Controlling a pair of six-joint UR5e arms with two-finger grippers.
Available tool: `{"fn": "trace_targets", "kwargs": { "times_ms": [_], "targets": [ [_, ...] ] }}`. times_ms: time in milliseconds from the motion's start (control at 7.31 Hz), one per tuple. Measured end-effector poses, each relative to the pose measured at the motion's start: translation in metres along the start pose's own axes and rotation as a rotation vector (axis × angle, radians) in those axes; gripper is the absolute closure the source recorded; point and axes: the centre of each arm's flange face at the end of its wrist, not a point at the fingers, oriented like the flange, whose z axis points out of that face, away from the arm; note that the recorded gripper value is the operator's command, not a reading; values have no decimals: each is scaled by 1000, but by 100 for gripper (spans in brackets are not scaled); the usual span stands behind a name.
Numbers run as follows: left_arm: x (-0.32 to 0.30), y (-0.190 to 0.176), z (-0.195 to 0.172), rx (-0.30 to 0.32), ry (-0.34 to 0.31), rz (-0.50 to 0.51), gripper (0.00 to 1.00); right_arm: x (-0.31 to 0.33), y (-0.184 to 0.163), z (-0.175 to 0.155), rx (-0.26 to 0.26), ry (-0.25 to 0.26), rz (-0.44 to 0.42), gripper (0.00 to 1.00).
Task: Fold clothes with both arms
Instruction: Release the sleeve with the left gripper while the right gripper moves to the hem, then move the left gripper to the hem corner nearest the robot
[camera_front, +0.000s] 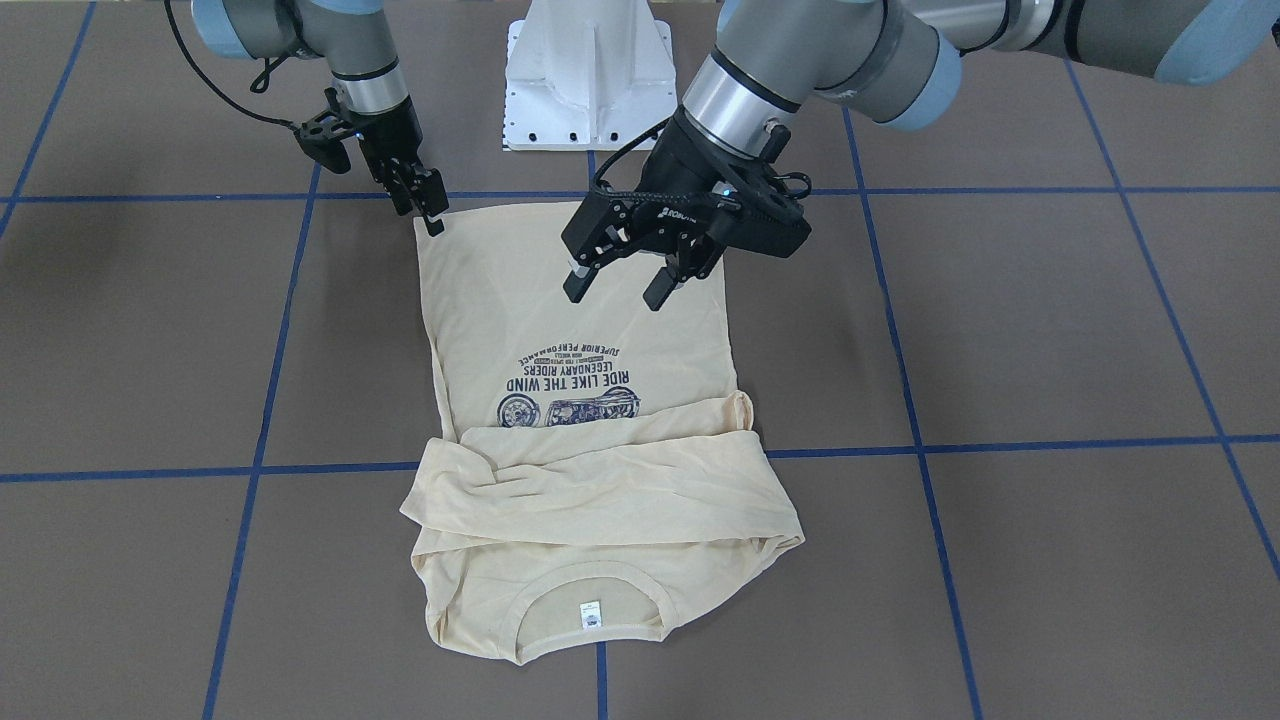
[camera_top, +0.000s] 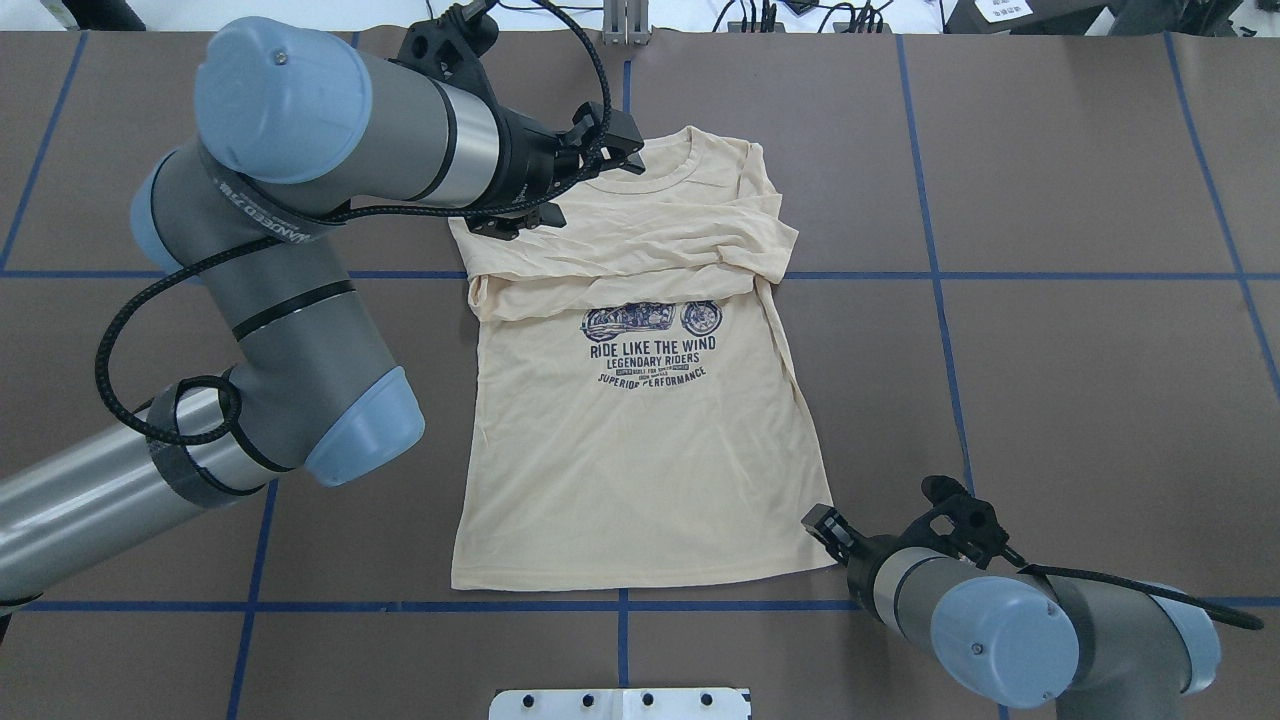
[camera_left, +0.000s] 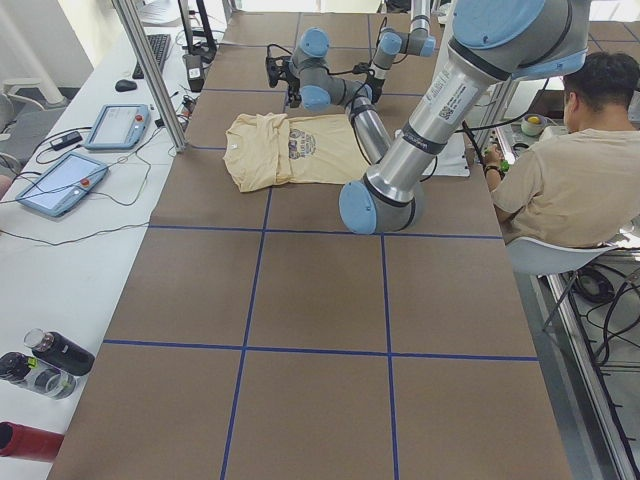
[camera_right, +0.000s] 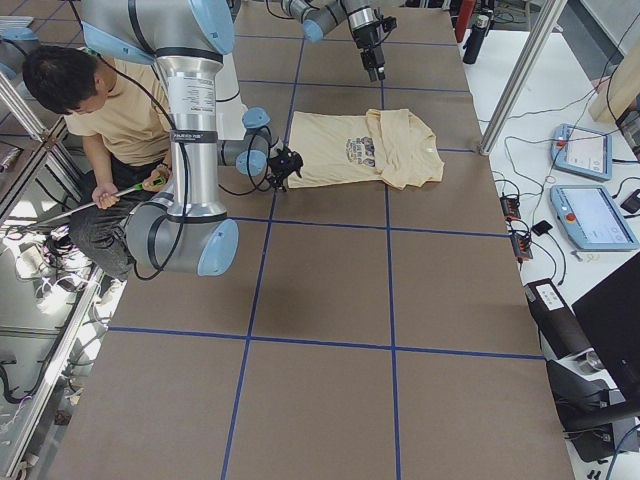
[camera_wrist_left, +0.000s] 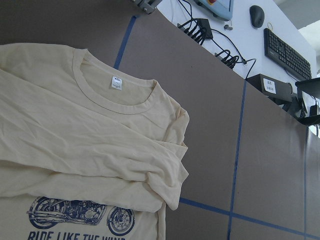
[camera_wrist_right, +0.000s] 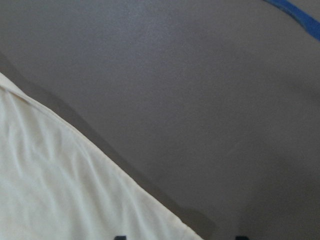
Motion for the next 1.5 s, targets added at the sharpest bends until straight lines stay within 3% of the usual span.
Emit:
{"fn": "trace_targets", "kwargs": {
  "times_ms": [821, 1095, 1505],
  "targets": [
    [-19, 3, -2, -3, -17, -4, 6, -6, -4, -14, -15, -17, 6, 100],
    [-57, 38, -4, -30, -63, -9, 5, -1, -7, -34, -27, -21, 3, 100],
    [-152, 117, -13, -80, -191, -59, 7, 25, -8, -70, -61, 5, -27, 100]
  ]
}}
